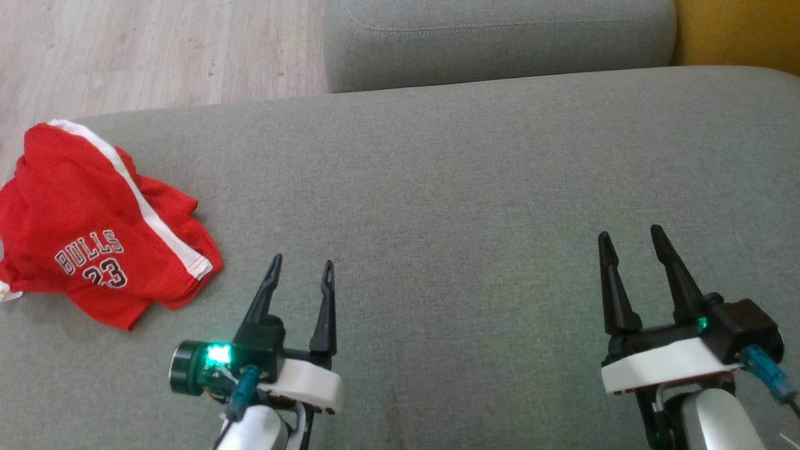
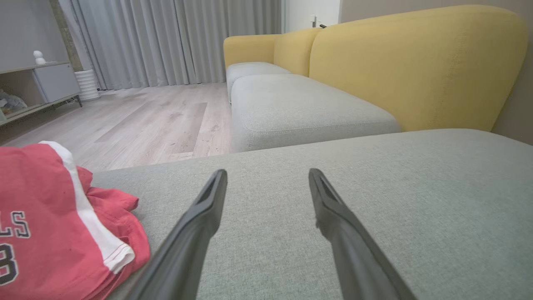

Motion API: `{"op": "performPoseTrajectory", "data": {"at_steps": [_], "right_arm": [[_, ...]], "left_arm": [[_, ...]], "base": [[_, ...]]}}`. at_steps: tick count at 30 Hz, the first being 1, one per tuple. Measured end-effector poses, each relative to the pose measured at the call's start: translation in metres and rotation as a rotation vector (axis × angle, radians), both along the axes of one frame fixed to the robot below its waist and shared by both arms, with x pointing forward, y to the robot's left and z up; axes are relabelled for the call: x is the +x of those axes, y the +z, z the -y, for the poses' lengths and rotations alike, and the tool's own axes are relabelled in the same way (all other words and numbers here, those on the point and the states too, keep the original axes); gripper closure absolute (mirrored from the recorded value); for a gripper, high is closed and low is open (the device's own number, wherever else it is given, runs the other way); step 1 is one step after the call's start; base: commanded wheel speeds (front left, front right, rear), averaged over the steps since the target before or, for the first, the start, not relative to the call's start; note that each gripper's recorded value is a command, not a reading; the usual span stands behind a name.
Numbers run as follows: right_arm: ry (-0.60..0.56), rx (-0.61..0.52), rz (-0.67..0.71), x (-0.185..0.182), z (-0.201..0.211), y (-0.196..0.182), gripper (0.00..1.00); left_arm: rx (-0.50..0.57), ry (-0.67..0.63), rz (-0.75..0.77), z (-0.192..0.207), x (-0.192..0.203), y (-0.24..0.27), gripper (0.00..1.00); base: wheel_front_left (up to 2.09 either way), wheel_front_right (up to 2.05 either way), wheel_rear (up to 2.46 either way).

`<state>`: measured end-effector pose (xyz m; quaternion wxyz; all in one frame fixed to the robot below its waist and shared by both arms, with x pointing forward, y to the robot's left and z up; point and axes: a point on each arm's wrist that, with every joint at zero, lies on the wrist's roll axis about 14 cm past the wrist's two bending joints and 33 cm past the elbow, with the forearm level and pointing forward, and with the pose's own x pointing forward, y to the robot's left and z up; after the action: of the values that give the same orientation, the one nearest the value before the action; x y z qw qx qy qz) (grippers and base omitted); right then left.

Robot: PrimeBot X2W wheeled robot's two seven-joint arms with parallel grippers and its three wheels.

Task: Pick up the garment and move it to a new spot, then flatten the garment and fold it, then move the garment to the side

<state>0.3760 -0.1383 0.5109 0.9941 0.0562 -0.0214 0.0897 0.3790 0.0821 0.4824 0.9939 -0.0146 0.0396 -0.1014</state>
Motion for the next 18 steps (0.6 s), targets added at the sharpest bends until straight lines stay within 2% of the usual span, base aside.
{"op": "performPoseTrajectory", "data": {"at_steps": [2, 6, 18], "right_arm": [[0.006, -0.03, 0.01, 0.0, -0.001, 0.001, 0.0], [0.019, -0.066, 0.034, 0.0, -0.006, 0.005, 0.0], [-0.016, 0.037, 0.02, -0.003, 0.004, -0.002, 0.0]], "left_arm": [[0.018, -0.009, 0.009, 0.003, -0.001, 0.0, 0.0], [-0.014, -0.006, 0.037, 0.004, 0.0, 0.009, 0.0], [-0.08, 0.024, 0.074, -0.004, -0.003, 0.018, 0.0]], "base": [[0.0, 0.0, 0.0], [0.0, 0.0, 0.0], [0.0, 0.0, 0.0]]}}
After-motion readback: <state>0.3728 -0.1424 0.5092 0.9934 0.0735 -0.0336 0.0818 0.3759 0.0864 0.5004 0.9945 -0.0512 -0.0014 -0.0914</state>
